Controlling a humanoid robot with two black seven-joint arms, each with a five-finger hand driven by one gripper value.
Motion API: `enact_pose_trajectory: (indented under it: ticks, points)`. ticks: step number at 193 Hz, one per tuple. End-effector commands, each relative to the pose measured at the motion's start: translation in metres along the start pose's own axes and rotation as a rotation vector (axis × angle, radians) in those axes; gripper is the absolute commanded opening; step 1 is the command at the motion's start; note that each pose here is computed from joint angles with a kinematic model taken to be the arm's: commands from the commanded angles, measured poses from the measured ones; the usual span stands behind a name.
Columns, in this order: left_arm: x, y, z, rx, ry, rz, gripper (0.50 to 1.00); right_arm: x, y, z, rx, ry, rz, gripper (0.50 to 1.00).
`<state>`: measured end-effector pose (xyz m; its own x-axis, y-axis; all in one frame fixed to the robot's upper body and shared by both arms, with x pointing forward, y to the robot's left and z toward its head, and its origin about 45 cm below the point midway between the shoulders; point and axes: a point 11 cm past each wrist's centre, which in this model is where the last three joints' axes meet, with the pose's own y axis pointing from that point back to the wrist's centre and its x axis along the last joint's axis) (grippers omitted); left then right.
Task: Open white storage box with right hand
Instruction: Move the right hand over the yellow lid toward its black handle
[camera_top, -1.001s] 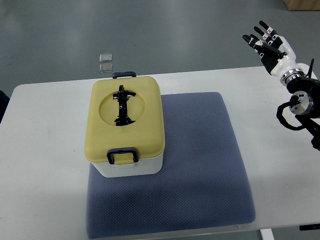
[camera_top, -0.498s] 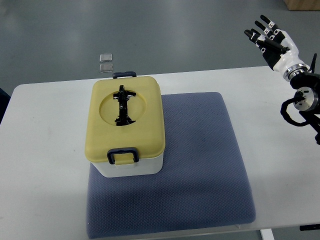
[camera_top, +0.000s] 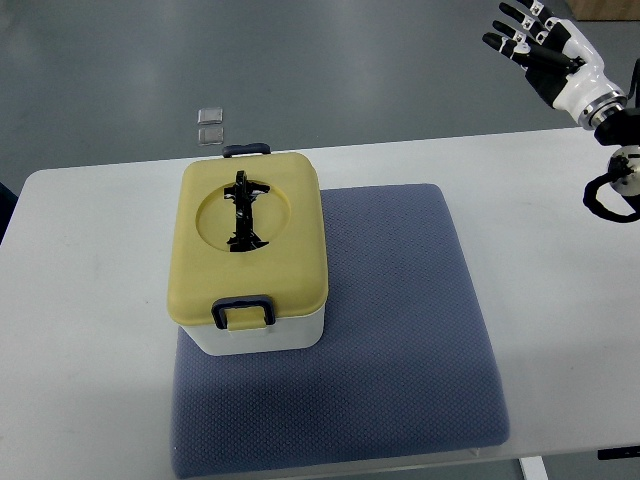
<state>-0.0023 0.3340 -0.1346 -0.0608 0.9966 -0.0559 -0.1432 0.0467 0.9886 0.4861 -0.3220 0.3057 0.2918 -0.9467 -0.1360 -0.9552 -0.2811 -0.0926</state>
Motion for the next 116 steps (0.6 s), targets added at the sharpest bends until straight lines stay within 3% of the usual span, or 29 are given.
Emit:
enact_pose_trajectory:
  ticks: [1, 70, 116]
  points:
    - [0.000, 0.000, 0.000, 0.000, 0.000, 0.000, 1.000, -0.026, -0.011, -0.008, -0.029, 0.133, -0.127, 0.928]
    - [0.000, 0.000, 0.000, 0.000, -0.001, 0.000, 1.000, -0.134, -0.030, -0.055, -0.011, 0.564, -0.571, 0.928]
    - [0.000, 0.000, 0.000, 0.000, 0.000, 0.000, 1.000, -0.180, -0.029, -0.052, -0.021, 0.845, -0.782, 0.928]
